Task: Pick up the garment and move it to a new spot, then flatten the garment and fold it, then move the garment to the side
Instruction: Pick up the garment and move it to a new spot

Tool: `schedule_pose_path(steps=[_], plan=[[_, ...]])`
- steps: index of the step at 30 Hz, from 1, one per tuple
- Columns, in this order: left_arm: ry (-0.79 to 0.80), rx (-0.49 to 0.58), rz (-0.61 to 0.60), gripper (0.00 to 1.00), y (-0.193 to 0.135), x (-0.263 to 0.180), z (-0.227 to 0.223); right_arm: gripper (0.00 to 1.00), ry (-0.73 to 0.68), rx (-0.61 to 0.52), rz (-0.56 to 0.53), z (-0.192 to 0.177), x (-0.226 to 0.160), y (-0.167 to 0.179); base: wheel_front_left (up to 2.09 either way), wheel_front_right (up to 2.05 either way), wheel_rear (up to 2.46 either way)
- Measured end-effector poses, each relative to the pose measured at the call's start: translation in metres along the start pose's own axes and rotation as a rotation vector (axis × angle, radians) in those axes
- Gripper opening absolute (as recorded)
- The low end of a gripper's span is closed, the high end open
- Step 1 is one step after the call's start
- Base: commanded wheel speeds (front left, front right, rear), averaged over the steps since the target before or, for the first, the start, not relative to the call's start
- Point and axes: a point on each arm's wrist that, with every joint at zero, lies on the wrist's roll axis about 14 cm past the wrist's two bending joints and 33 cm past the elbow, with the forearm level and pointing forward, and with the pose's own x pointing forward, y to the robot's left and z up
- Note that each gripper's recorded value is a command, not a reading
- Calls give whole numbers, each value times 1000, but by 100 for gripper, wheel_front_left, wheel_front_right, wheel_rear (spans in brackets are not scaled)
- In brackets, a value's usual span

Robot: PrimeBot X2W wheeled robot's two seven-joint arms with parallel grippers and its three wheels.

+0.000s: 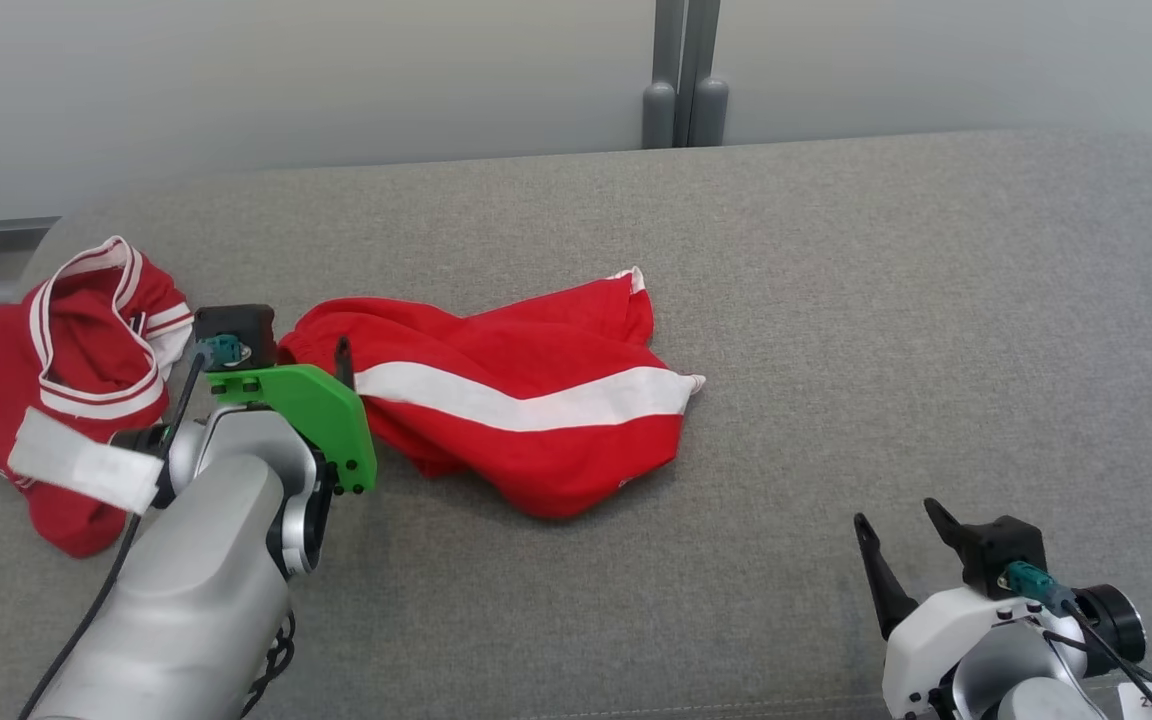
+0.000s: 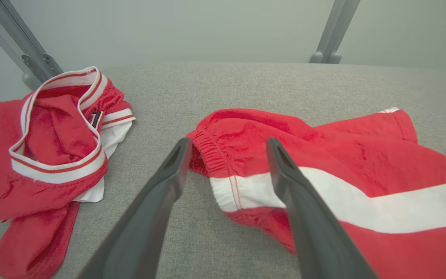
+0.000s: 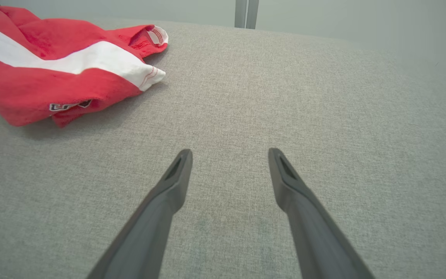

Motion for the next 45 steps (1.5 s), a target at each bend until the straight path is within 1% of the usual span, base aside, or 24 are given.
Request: schedule_pose_path(steps=[4, 5, 6, 7, 9, 11, 14, 16, 19, 20, 25, 31, 34, 37, 39, 45], plan=[[-149, -62, -21, 100, 0, -13, 17, 100, -28, 43, -17, 4, -4, -5, 0, 0, 0], [-203, -103, -42, 100, -2, -17, 24, 100, -50, 75, -17, 8, -5, -5, 0, 0, 0], [-246, -168, -58, 100, -3, -22, 30, 100, -85, 98, -11, 14, -5, -3, 0, 0, 0], [-272, -216, -67, 100, -5, -27, 31, 100, -135, 119, 0, 24, -5, 0, 0, 0, 0], [-295, -263, -101, 100, -9, -36, 26, 100, -186, 156, 15, 33, -6, 5, 0, 0, 0], [-323, -300, -106, 100, -7, -46, 24, 100, -201, 203, 9, 34, -7, 4, 0, 0, 0], [-388, -362, -95, 100, 2, -62, 30, 100, -197, 209, 18, 31, -7, 6, 0, 0, 0], [-467, -368, -82, 100, 10, -77, 43, 100, -199, 218, 32, 32, -5, 11, 0, 0, 0], [-526, -384, -62, 100, 17, -99, 40, 100, -199, 238, 36, 32, -4, 13, 0, 0, 0], [-550, -377, -56, 100, 18, -111, 36, 100, -197, 237, 50, 33, -2, 17, 0, 0, 0], [-577, -349, -61, 100, 16, -132, 24, 100, -201, 237, 65, 36, 0, 22, 0, 0, 0], [-556, -311, -39, 100, 19, -150, 0, 100, -202, 230, 64, 36, -2, 22, 0, 0, 0], [-540, -267, -18, 100, 23, -158, -12, 100, -192, 216, 59, 32, -3, 21, 0, 0, 0], [-517, -230, 34, 100, 33, -164, -25, 100, -177, 191, 52, 27, -5, 19, 0, 0, 0], [-500, -226, 78, 100, 44, -167, -33, 100, -178, 177, 50, 27, -6, 19, 0, 0, 0], [-413, -190, 127, 100, 60, -169, -65, 100, -162, 169, 54, 22, -7, 20, 0, 0, 0]])
